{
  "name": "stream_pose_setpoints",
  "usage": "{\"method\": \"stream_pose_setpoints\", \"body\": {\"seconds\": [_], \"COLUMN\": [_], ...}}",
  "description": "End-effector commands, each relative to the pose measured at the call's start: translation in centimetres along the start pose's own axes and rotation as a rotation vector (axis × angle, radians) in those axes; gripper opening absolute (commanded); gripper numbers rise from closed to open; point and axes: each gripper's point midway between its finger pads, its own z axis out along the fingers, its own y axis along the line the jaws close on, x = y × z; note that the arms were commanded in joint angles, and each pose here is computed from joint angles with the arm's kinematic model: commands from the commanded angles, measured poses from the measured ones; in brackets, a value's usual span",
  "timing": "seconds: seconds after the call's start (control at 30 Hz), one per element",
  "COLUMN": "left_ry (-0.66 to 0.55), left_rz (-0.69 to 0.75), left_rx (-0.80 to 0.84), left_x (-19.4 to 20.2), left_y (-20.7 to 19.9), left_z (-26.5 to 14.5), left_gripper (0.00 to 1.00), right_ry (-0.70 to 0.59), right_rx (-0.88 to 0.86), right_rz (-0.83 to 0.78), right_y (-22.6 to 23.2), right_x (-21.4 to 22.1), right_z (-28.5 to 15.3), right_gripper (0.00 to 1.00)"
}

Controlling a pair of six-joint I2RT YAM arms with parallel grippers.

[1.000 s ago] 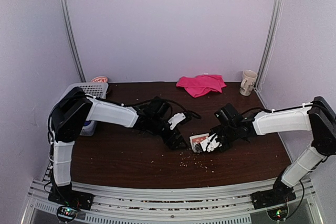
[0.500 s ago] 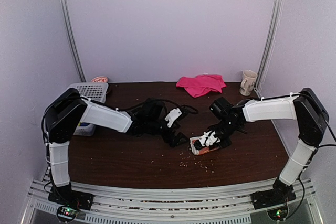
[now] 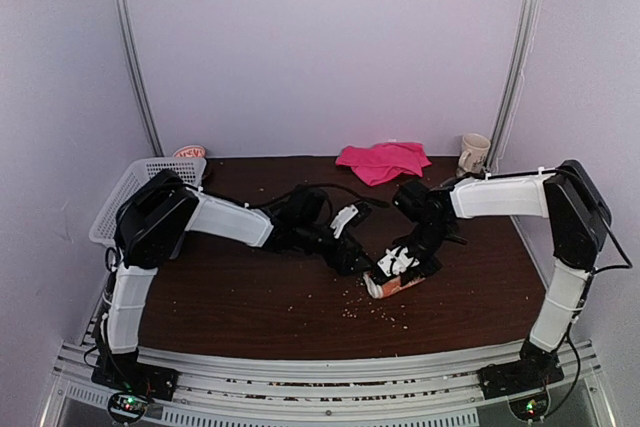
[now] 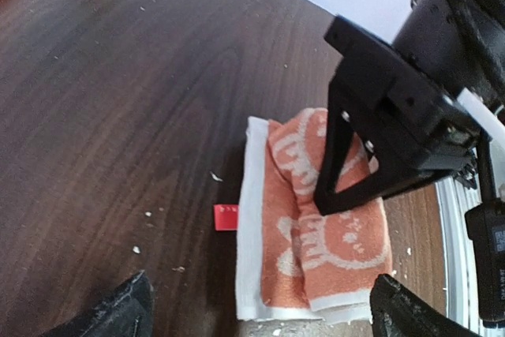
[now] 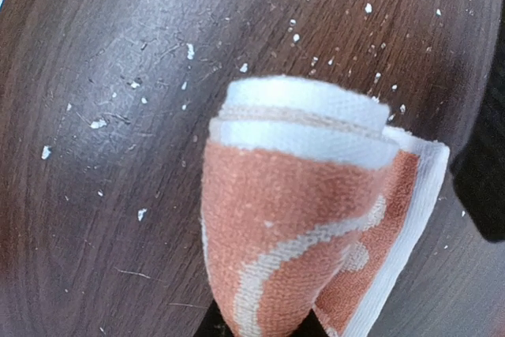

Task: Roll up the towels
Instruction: Pick up the towel from the center of the board.

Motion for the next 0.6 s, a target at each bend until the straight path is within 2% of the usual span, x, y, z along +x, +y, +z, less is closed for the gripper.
{"method": "stream_pose_setpoints", "body": {"seconds": [0.0, 0.23, 0.57], "left_ry": [-0.036, -0.008, 0.104], "left_rz": [-0.005, -0.037, -0.135], "left_rx": [0.100, 0.174, 0.257], "left_x": [-0.7, 0.3, 2.9], "left_y": [-1.3, -1.9, -1.7], "left_z": [0.0, 0.8, 2.5], "left_gripper": [0.98, 0.98, 0.98], "right_ry": [0.012, 0.015, 0.031], "right_rx": [-0.111, -0.148, -0.069], "right_rz": [0.041, 0.058, 0.023], "right_y": [1.3, 0.7, -0.6], "right_x": [0.7, 0.8, 0.9], "right_z": [0.6, 0.7, 0.0], "right_gripper": [0.05, 0.07, 0.08]}}
